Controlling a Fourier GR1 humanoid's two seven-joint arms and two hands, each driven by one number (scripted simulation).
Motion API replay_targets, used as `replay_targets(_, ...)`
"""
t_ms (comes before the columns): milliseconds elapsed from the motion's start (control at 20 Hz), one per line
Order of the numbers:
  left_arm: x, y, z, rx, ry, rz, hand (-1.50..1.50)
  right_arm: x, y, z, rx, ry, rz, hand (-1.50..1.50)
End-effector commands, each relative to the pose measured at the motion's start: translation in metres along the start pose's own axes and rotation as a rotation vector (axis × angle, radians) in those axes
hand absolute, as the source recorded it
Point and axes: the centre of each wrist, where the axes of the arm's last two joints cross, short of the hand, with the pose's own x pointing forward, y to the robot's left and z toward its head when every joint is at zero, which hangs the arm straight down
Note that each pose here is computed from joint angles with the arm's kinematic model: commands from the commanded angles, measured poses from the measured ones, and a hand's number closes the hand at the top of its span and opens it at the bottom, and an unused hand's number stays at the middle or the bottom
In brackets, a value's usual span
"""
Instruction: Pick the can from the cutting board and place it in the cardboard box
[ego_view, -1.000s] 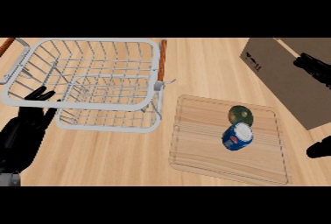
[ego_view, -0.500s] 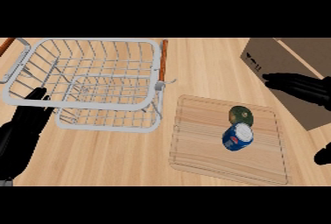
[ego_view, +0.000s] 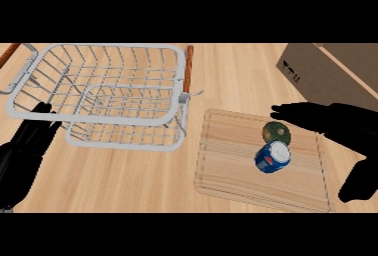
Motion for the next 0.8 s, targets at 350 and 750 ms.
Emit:
replay_targets(350, -0.007, 0.023, -0.021, 0.004, 0.073, 0.004, 0.00, -0.001, 0.008, -0.025, 0.073, 0.085, 0.031, -1.50)
replay_targets(750, -0.008, 0.015, -0.025, 0.007, 0.071, -0.010, 0.00, -0.002, 0.024, -0.017, 0.067, 0.024, 0.015, -1.50)
